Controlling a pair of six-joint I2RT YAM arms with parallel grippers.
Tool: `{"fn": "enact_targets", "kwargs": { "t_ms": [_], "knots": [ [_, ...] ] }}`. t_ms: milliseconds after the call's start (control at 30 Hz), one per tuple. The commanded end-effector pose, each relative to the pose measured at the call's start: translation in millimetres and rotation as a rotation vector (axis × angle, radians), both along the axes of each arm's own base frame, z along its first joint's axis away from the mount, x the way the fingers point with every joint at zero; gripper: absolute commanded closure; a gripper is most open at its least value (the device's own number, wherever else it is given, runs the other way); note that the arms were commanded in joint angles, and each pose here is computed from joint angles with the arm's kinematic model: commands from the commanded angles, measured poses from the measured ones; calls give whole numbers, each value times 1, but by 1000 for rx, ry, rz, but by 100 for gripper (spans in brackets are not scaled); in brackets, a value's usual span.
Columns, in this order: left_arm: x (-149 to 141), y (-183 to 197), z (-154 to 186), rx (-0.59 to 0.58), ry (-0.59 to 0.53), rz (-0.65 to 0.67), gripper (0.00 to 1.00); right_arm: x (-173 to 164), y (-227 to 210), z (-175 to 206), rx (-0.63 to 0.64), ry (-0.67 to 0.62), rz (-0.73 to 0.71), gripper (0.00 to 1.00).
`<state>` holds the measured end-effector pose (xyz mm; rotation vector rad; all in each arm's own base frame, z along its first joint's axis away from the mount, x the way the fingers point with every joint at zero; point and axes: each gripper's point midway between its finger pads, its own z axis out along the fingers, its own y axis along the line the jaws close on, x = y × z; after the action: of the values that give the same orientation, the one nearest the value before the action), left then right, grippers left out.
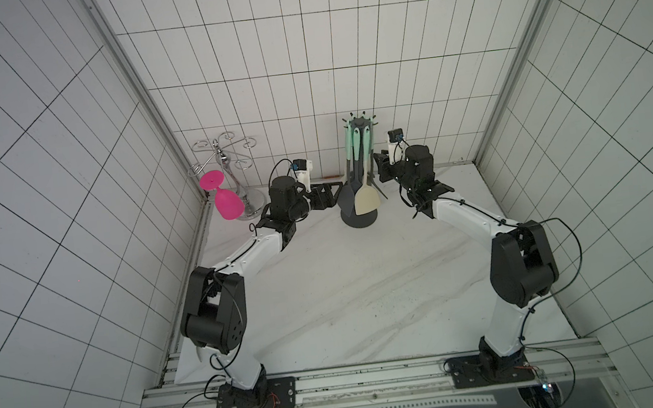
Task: Take the spatula off the kitchen utensil rack
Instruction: Adjust the rack at the center of the board.
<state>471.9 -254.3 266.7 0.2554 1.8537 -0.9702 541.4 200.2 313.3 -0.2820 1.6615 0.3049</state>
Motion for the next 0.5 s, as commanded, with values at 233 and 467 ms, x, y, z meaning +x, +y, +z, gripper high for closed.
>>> {"fn": "enact_targets", "kwargs": {
  "t_ms": [233,467],
  "knots": [
    [6,-6,16,-2,-45,-20,12,-56,-16,18,162,30,-28,70],
    [11,-8,28,-7,-68,7,13,-60,18,29,169,52,33,56]
  ]
}}
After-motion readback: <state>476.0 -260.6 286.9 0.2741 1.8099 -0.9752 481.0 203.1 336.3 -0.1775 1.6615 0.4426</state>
